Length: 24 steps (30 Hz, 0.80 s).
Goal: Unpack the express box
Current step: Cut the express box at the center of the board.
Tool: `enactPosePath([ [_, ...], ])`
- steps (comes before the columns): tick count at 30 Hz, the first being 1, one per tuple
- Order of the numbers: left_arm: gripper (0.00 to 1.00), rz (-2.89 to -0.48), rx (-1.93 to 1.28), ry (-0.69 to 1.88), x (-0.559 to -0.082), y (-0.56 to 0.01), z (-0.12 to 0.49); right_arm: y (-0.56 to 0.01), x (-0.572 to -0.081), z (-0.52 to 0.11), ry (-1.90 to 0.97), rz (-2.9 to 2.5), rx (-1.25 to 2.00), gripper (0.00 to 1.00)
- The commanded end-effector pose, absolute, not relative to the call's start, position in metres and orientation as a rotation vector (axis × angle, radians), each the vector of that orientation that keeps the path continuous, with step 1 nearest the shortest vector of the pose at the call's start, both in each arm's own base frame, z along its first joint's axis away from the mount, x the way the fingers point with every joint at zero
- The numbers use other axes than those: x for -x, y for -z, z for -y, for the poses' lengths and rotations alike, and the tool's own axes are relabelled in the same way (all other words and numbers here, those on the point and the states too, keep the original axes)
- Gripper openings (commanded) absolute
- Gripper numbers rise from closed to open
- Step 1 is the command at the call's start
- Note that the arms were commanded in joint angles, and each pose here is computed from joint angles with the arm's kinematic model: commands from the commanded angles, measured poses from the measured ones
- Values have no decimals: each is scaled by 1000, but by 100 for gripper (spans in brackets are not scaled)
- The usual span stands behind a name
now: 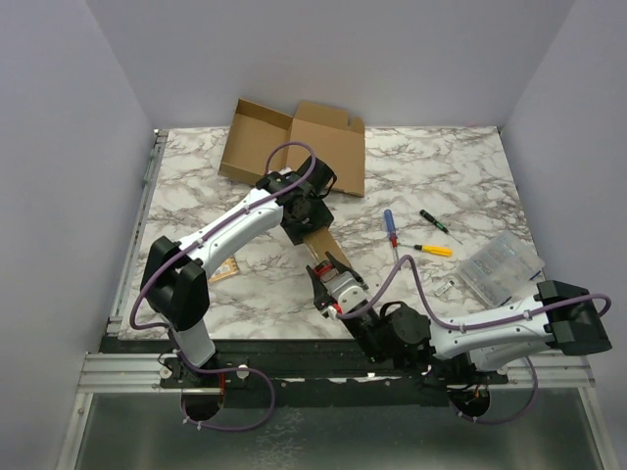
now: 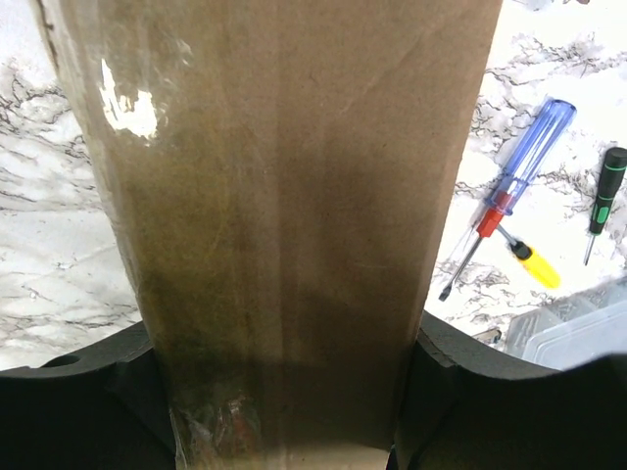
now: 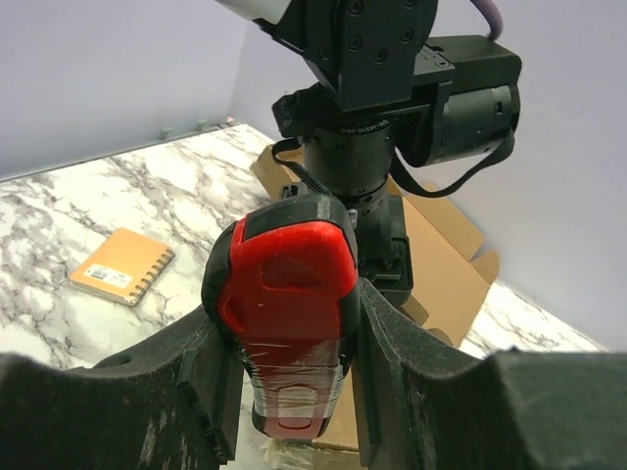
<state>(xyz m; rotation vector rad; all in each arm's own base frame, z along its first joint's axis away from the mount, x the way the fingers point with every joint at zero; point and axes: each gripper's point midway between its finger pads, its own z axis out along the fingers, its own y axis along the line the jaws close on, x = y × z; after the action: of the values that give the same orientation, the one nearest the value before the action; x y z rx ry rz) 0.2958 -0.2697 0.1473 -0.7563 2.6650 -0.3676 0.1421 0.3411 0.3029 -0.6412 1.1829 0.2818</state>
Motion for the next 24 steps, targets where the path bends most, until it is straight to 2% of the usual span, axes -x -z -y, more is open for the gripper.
enactPosePath([
  [1, 0, -2817, 853, 166, -265, -96, 259, -343, -145, -340, -295, -1182, 452, 0],
  [6, 0, -2787, 824, 102, -264, -91, 249, -386, -155, -323, -134, -1188, 341, 0],
  [14, 0, -2736, 667, 44, -269, -95, 239, -425, -158, -293, -149, -1184, 290, 0],
  [21, 0, -2495, 45, -137, -288, -140, 219, -417, -183, -251, -203, -1284, 315, 0],
  [24, 0, -2442, -385, -88, -277, -146, 223, -409, -208, -223, -237, -1343, 248, 0],
])
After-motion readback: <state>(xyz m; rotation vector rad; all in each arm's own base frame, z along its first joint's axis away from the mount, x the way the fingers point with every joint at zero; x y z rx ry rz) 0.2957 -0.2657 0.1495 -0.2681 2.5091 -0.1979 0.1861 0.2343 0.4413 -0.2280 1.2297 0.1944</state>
